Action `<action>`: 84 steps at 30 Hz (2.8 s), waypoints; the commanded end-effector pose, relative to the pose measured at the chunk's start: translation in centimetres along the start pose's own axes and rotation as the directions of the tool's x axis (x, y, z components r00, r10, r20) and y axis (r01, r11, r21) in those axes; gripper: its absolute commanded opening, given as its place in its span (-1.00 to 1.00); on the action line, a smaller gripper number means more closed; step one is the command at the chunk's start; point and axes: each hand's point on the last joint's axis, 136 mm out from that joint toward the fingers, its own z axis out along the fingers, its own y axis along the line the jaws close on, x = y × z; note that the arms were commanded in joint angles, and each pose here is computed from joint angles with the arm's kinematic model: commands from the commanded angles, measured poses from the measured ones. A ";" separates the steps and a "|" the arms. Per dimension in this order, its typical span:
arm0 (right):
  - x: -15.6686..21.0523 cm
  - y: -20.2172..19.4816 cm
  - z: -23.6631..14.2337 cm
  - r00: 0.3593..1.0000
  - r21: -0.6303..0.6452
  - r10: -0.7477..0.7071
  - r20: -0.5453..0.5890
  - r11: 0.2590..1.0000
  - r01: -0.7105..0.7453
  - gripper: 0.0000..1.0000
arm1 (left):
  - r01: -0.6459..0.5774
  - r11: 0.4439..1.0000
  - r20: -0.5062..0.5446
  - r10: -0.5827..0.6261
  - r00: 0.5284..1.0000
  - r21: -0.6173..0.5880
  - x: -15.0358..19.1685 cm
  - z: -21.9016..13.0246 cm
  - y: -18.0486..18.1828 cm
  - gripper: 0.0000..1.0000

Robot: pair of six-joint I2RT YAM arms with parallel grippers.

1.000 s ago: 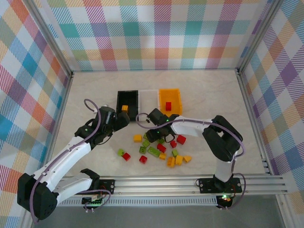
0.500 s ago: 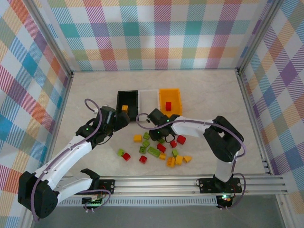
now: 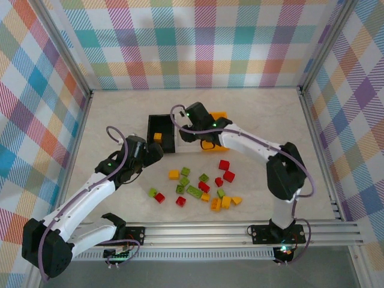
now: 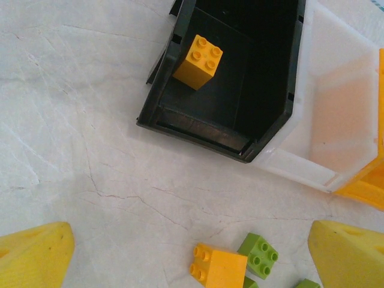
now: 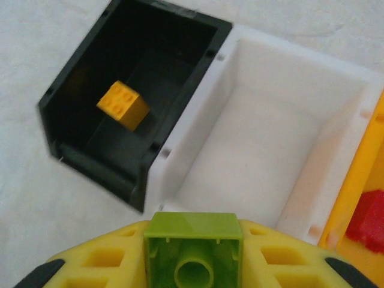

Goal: Sort the legos into containers by color

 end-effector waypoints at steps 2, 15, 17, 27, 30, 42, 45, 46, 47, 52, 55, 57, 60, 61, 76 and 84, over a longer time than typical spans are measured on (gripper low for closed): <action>1.0 -2.7 3.1 0.997 0.082 0.025 -0.076 0.996 -0.019 -0.30 | 0.010 1.000 0.002 -0.010 1.000 -0.014 0.2 -0.4 0.7 1.00; -1.8 -3.0 3.8 0.998 0.071 0.035 -0.051 0.997 -0.031 0.39 | -0.012 1.000 -0.007 0.012 1.000 -0.011 0.1 -0.6 0.5 1.00; -2.3 -3.0 2.5 0.999 0.066 0.037 -0.030 0.997 -0.035 0.46 | -0.012 1.000 -0.009 0.012 1.000 0.003 0.0 -0.7 0.2 1.00; 4.8 -4.0 -4.4 0.989 0.050 0.144 -0.035 0.989 -0.142 0.59 | -0.006 0.999 -0.063 0.008 0.998 0.043 1.1 1.1 -0.8 1.00; 9.0 -5.2 -5.7 0.981 0.087 0.177 -0.075 0.982 -0.170 0.60 | -0.009 0.999 -0.083 0.011 0.997 0.034 1.6 1.8 -0.8 1.00; 17.5 -9.5 -3.2 0.914 0.213 0.361 -0.185 0.923 -0.322 0.65 | -0.001 1.000 -0.131 0.003 0.991 0.015 3.1 3.4 -0.2 1.00; 17.9 -10.1 -2.2 0.904 0.247 0.381 -0.193 0.911 -0.331 0.65 | 0.002 1.000 -0.135 0.000 0.991 0.015 3.2 3.5 -0.2 1.00; 18.1 -10.3 -2.0 0.902 0.258 0.385 -0.198 0.908 -0.331 0.65 | 0.003 1.000 -0.135 -0.001 0.991 0.016 3.2 3.5 -0.2 1.00; 18.2 -10.4 -1.9 0.900 0.265 0.387 -0.200 0.906 -0.330 0.65 | 0.003 1.000 -0.136 -0.001 0.991 0.015 3.2 3.5 -0.2 1.00; 18.7 -10.5 -1.1 0.894 0.271 0.390 -0.220 0.905 -0.328 0.46 | -0.002 1.000 -0.134 0.004 0.991 0.009 3.1 3.5 -0.1 1.00; 18.7 -10.3 -1.1 0.897 0.261 0.383 -0.221 0.909 -0.324 0.26 | -0.003 1.000 -0.136 0.004 0.991 0.009 3.2 3.5 -0.1 1.00; 18.5 -10.3 -1.2 0.900 0.253 0.377 -0.219 0.913 -0.321 0.14 | -0.003 1.000 -0.136 0.004 0.991 0.009 3.2 3.6 -0.1 1.00; 18.2 -10.1 -1.3 0.904 0.241 0.370 -0.213 0.917 -0.319 -0.02 | -0.003 1.000 -0.139 0.004 0.990 0.009 3.2 3.6 -0.1 1.00; 18.2 -10.1 -1.4 0.905 0.237 0.368 -0.212 0.918 -0.318 -0.07 | -0.002 1.000 -0.139 0.003 0.990 0.010 3.2 3.6 -0.1 1.00; 7.8 -8.7 -6.1 0.968 0.112 0.232 -0.094 0.969 -0.222 -0.16 | 0.009 0.999 -0.166 -0.002 0.986 0.037 3.1 3.5 -0.8 1.00; 3.1 -13.0 -1.1 0.956 0.204 0.283 -0.072 0.943 -0.264 -0.16 | -0.020 1.000 -0.193 0.023 0.981 0.015 3.2 3.6 -0.5 1.00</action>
